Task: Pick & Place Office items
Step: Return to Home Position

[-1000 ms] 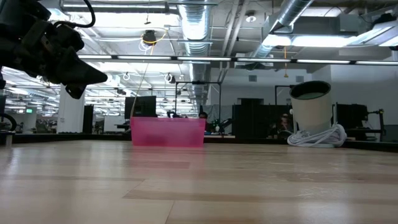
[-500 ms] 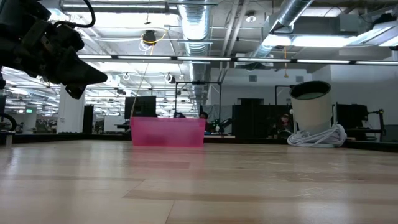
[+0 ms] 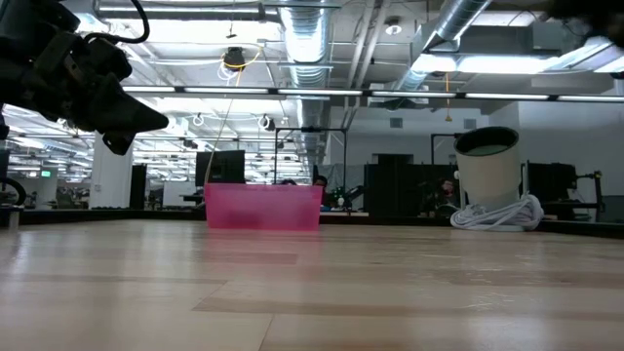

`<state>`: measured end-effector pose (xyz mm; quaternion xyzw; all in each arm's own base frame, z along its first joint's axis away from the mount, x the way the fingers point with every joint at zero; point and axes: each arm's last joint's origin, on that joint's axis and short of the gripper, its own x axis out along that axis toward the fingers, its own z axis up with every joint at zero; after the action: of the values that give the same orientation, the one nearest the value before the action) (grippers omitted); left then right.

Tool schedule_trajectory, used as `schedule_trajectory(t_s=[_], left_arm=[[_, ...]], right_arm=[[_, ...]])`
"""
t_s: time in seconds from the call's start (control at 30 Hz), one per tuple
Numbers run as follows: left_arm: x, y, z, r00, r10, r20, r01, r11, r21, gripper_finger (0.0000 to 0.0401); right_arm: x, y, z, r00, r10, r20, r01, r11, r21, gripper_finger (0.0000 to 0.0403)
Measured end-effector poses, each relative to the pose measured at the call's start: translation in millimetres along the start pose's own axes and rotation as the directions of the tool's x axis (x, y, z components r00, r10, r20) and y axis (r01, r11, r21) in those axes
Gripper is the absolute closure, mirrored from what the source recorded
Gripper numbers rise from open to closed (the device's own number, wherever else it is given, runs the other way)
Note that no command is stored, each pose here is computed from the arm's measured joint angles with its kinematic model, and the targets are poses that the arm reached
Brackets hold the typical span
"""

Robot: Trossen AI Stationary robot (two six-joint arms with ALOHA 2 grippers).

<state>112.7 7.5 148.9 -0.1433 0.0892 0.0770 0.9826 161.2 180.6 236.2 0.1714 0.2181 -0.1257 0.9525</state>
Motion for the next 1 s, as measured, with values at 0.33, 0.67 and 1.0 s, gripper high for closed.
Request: schedule_trajectory(t_s=[0.33,0.67,1.0], left_arm=[[0,0,0,1.000,0.000,0.000,0.000,1.000,0.000,0.0399],[0,0,0,1.000,0.001,-0.001,-0.001,1.000,0.000,0.0399],[0,0,0,1.000,0.000,0.000,0.000,1.000,0.000,0.0399]], right_arm=[[93,-39,27,0.887,0.461,0.007,-0.456,0.880,-0.136,0.0365],[81,-100,63,0.879,0.472,0.072,-0.389,0.796,-0.463,0.0369],[36,-144,28,0.844,0.505,0.183,-0.373,0.797,-0.475,0.0370]])
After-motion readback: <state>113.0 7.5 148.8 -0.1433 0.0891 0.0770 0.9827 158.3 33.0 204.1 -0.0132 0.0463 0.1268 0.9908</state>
